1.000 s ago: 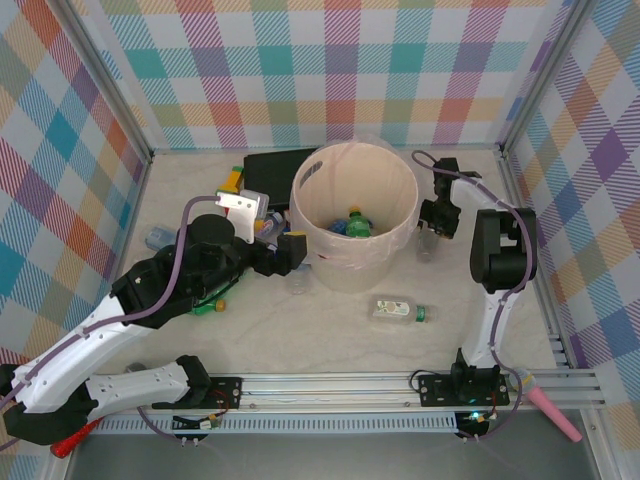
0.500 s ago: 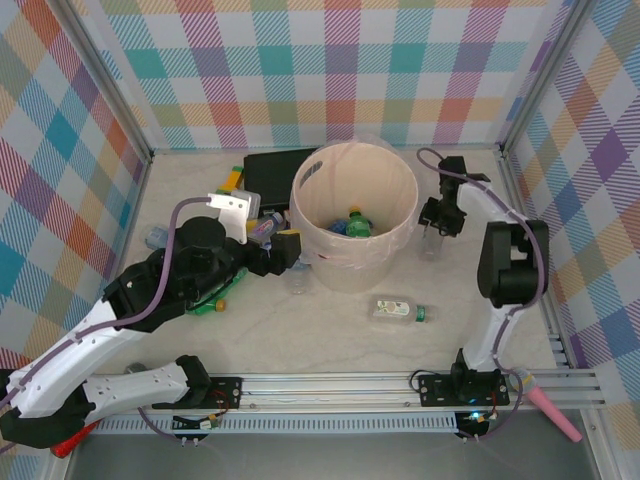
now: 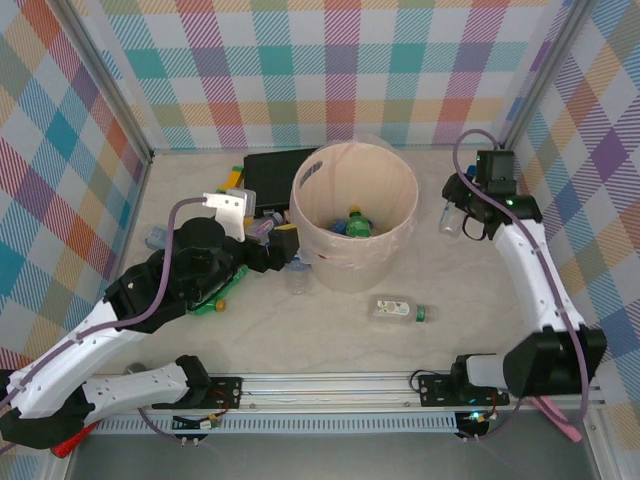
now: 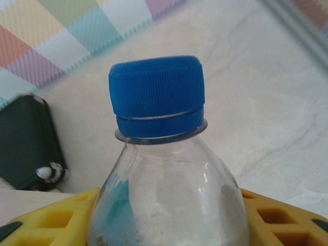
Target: Put the plastic bottles in the bin
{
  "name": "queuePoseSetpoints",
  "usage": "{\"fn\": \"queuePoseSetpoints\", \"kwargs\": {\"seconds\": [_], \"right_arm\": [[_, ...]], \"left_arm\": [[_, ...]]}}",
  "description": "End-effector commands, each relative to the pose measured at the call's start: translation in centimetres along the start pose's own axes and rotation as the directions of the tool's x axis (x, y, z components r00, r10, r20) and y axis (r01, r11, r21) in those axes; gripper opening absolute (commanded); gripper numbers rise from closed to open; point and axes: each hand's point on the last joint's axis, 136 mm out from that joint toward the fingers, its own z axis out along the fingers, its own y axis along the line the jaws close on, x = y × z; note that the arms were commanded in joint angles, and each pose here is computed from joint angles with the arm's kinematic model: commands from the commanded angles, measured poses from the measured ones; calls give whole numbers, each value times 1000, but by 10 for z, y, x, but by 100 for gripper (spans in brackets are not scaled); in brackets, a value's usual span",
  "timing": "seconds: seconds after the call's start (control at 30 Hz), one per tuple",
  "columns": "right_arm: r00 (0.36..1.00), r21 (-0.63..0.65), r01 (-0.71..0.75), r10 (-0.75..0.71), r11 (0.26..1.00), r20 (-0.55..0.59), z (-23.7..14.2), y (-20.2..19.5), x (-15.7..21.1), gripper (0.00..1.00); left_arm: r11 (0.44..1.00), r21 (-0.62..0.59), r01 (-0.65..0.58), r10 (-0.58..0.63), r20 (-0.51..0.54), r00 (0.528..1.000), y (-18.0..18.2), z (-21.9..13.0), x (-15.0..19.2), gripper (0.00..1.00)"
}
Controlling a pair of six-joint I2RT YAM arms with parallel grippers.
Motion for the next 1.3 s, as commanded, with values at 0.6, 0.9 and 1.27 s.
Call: {"fn": "queuePoseSetpoints", "kwargs": {"seconds": [0.6, 0.9, 1.27], "right_arm": [[869, -483, 403, -158, 777, 469, -172, 178, -53, 54], [848, -587, 504, -233, 633, 477, -161, 231, -12, 54], [840, -600, 532, -283, 597, 463, -141, 236, 16, 61]], "left_arm": [[998, 54, 26, -25, -21, 999, -18, 15, -3, 99], [996, 77, 32, -30, -33, 999, -20, 11, 1, 100], [995, 94, 24, -19, -49, 999, -23, 13, 6, 100]]}}
